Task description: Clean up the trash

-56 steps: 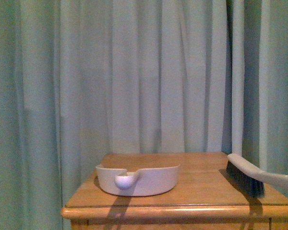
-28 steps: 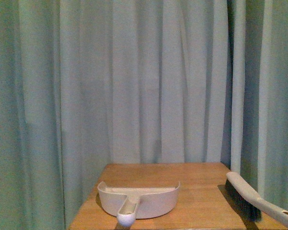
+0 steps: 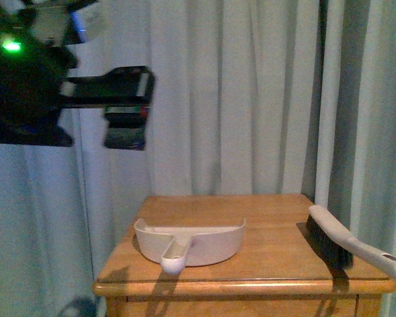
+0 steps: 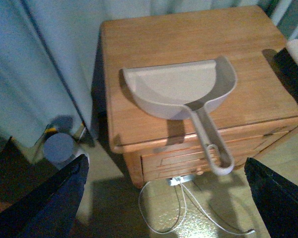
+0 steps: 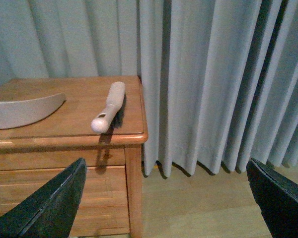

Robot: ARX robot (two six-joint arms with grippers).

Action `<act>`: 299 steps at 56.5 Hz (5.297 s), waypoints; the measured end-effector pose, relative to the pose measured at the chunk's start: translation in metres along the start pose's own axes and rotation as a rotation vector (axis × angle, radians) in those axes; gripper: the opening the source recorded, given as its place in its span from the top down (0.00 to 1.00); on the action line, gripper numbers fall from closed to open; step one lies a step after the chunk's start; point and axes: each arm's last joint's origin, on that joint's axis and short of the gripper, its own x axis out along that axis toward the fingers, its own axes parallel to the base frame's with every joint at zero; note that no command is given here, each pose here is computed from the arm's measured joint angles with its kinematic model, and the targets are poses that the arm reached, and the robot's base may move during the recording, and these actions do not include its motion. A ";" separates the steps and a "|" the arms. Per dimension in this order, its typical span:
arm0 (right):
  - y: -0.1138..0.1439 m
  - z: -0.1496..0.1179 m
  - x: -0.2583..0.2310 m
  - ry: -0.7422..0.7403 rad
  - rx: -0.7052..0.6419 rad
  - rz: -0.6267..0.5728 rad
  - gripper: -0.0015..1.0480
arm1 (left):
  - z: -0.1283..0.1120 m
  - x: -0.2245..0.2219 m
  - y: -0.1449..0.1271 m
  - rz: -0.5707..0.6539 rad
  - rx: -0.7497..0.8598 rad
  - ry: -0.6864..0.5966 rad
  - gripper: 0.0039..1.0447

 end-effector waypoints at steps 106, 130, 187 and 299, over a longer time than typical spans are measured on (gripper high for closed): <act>0.000 0.000 0.000 0.000 0.000 0.000 0.07 | -0.064 0.176 -0.057 0.171 -0.014 0.298 0.33; 0.000 0.000 0.000 0.000 0.000 0.000 0.07 | -0.062 0.173 -0.056 0.146 0.007 0.274 0.73; 0.000 0.000 0.000 0.000 0.000 0.000 0.07 | -0.096 -0.146 0.059 0.193 0.138 -0.854 0.73; 0.087 0.036 0.294 0.857 0.099 -0.031 0.07 | -0.182 -0.166 0.061 0.162 -0.067 -0.872 0.73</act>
